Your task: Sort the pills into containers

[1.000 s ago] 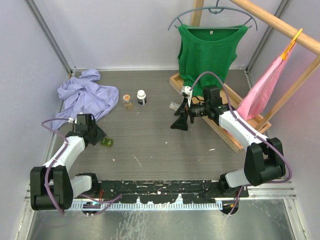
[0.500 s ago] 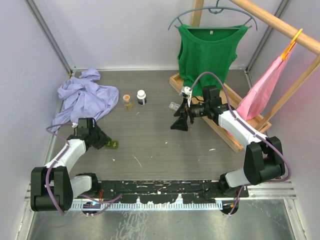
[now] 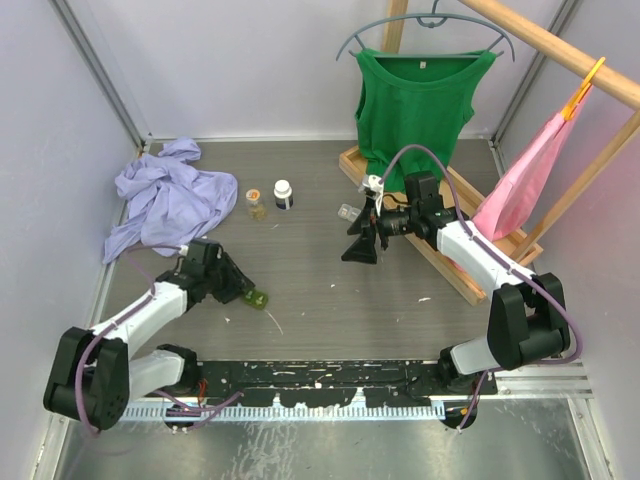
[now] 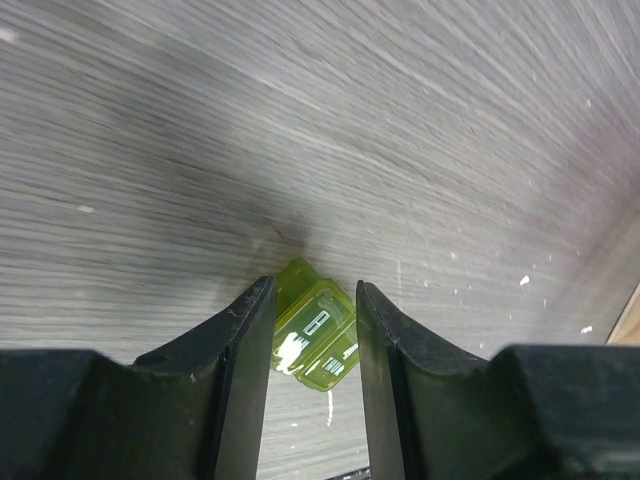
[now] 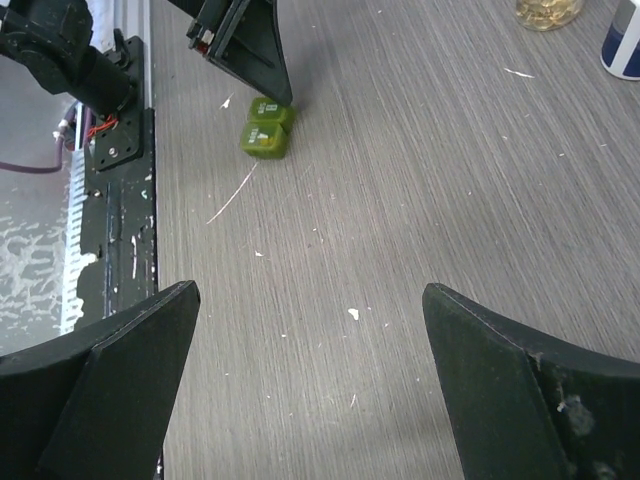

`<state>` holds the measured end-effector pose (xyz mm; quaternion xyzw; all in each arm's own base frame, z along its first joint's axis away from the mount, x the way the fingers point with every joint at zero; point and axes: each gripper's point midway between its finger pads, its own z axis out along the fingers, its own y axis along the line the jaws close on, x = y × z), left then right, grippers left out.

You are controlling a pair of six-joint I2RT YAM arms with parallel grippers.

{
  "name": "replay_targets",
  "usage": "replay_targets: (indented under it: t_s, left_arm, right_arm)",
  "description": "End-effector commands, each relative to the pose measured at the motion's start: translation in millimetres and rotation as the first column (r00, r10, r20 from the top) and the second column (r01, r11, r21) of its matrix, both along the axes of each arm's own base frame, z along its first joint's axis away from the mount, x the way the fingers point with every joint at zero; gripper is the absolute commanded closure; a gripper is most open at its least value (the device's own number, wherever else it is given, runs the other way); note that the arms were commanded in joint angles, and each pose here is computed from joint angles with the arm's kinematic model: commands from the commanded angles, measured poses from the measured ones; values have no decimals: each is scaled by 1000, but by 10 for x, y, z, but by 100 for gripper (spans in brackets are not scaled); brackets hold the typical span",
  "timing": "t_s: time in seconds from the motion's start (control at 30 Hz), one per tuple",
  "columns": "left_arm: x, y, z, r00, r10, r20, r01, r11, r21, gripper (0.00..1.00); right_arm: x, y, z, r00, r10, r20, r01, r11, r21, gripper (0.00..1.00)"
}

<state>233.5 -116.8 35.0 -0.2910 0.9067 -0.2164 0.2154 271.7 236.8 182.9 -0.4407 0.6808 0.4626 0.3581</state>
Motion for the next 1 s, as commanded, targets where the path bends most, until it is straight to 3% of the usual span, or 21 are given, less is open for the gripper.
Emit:
replay_targets:
  t_s: [0.0,0.17,0.37,0.53,0.77,0.87,0.97]
  left_arm:
    - [40,-287,103,998,1,57,2,998,-59,60]
    - [-45,-422,108,996,-32,78,36,998,-52,57]
    - [-95,-415,317,983,-91,161,98,994,-36,36]
    - [-201,-255,420,971,-101,215,99,995,18,35]
    - [-327,31,190,992,-65,112,46,986,162,73]
    - [-319,87,100,994,-76,75,58,975,216,83]
    - [-266,-32,32,991,-115,66,101,977,187,86]
  right_arm:
    - [2,35,124,997,51,55,-52,998,32,0]
    - [-70,86,-8,994,89,62,-90,996,9,0]
    - [-329,303,-237,981,193,38,-192,981,-29,0]
    - [-650,591,-382,953,303,-1,-303,953,-16,0]
    - [-764,760,-516,946,321,-41,-323,945,-45,5]
    - [-720,760,-533,952,302,-38,-304,951,-63,7]
    - [-703,759,-537,955,294,-36,-296,953,-70,8]
